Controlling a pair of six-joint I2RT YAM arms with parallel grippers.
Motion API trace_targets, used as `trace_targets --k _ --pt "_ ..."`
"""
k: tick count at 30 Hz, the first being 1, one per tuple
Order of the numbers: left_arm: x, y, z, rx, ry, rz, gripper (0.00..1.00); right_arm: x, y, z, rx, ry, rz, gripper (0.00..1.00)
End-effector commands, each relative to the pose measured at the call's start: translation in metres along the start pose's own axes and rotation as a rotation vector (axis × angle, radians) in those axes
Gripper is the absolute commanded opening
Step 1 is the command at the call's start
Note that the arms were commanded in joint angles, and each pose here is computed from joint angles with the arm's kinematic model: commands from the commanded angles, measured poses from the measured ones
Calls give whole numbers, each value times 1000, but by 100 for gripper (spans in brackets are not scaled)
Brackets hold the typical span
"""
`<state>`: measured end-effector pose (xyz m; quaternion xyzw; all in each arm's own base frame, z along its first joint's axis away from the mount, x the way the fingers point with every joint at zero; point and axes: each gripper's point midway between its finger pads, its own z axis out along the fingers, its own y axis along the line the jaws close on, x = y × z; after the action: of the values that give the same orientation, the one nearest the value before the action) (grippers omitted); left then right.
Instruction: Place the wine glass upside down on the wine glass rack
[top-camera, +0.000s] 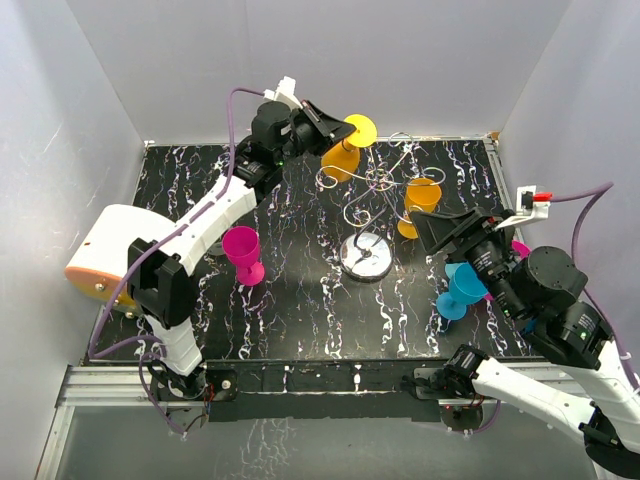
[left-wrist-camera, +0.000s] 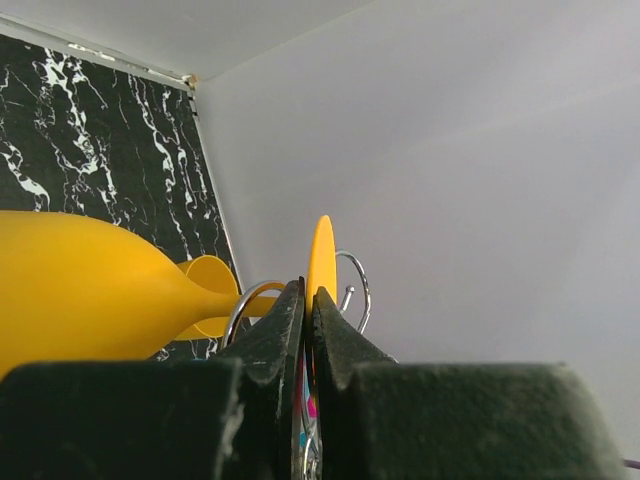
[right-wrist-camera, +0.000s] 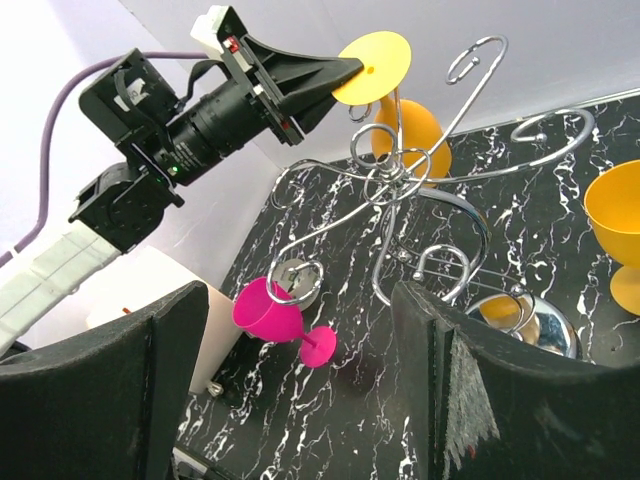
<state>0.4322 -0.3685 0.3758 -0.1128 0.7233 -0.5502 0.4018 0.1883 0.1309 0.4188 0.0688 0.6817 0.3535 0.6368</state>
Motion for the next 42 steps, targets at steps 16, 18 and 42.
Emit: trace_targets --k 16,18,42 --pt "-13 -22 -44 70 -13 1 0 5 -7 5 37 -5 10 73" --pt "-10 -21 -46 73 -3 -3 0 7 -7 6 38 -2 8 73" --pt "-20 5 -80 -62 -44 87 47 17 -25 10 124 -7 39 72"
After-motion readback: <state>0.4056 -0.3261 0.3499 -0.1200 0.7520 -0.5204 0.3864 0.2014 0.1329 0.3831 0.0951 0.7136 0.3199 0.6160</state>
